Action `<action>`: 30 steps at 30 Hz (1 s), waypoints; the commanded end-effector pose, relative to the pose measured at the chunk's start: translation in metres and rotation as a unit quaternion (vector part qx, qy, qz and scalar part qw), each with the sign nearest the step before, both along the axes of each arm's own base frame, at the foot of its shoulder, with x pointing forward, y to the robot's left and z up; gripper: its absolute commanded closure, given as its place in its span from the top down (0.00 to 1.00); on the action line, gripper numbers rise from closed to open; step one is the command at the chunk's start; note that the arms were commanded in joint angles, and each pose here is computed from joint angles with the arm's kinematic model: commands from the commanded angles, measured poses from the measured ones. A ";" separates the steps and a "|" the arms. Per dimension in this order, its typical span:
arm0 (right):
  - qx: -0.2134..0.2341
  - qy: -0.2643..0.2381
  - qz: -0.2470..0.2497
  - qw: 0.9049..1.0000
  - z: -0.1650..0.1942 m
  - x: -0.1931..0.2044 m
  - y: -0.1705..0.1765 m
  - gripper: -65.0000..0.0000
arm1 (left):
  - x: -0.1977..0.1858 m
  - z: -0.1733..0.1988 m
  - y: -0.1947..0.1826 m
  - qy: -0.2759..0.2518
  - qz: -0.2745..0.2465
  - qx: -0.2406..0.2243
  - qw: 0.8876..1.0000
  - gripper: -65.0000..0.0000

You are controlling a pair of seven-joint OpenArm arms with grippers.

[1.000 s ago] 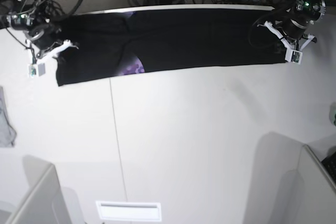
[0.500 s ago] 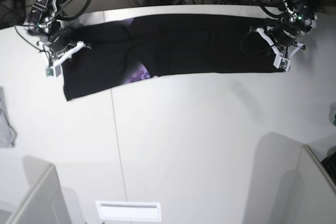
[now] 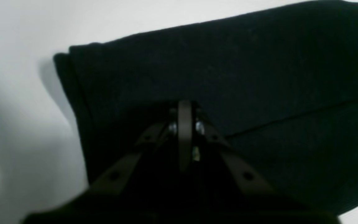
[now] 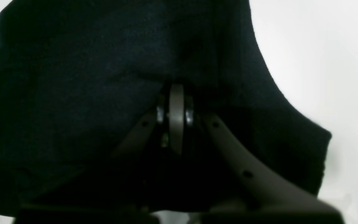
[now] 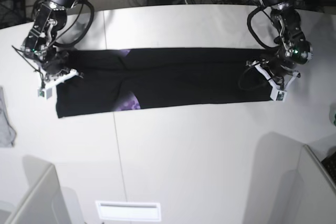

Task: Fold the T-shirt properly
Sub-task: 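Release the strip ends and regrasp them, pulling the strip flat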

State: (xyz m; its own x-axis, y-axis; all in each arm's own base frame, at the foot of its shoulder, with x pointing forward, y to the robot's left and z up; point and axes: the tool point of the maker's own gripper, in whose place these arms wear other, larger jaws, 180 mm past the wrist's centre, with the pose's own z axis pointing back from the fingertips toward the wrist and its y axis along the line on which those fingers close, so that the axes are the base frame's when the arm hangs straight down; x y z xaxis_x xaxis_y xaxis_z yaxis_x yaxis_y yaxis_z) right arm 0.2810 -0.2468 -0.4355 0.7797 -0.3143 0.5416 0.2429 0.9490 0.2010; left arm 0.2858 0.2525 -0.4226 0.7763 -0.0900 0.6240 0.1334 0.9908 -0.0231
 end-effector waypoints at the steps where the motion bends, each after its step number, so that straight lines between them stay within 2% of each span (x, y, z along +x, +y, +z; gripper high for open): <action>1: -0.012 -0.004 -0.007 1.000 0.006 0.004 -0.009 0.00 | 0.005 0.004 0.002 -0.001 -0.003 0.007 1.000 0.00; 6: -0.015 -0.023 -0.005 1.000 0.018 0.011 -0.007 0.00 | 0.022 0.021 0.002 -0.029 -0.003 0.007 1.000 0.00; 9: -0.033 -0.051 0.001 0.998 0.039 0.016 -0.008 0.00 | 0.028 0.036 0.005 -0.050 -0.003 0.017 0.999 0.00; 14: -0.062 -0.101 0.009 0.993 0.077 0.020 -0.004 0.00 | 0.029 0.073 0.030 -0.105 0.034 0.028 0.993 0.00; 16: -0.073 -0.115 0.011 0.991 0.089 0.019 -0.003 0.00 | 0.026 0.089 0.030 -0.136 0.042 0.002 0.990 0.00; 22: -0.081 -0.114 0.015 0.990 0.092 0.010 -0.003 0.00 | -0.012 0.096 0.049 -0.151 0.091 -0.111 0.978 0.02; 24: -0.079 -0.104 0.015 0.991 0.086 0.006 -0.003 0.00 | -0.025 0.092 0.058 -0.151 0.110 -0.133 0.973 0.31; 26: -0.080 -0.101 0.023 0.991 0.083 0.003 -0.002 0.00 | -0.033 0.085 0.065 -0.148 0.128 -0.152 0.969 0.55; 28: -0.083 -0.103 0.049 0.990 0.083 0.003 0.004 0.00 | -0.038 0.073 0.069 -0.135 0.143 -0.164 0.967 0.73; 30: -0.085 -0.105 0.068 0.989 0.083 0.003 0.008 0.00 | -0.041 0.063 0.069 -0.121 0.139 -0.169 0.968 0.79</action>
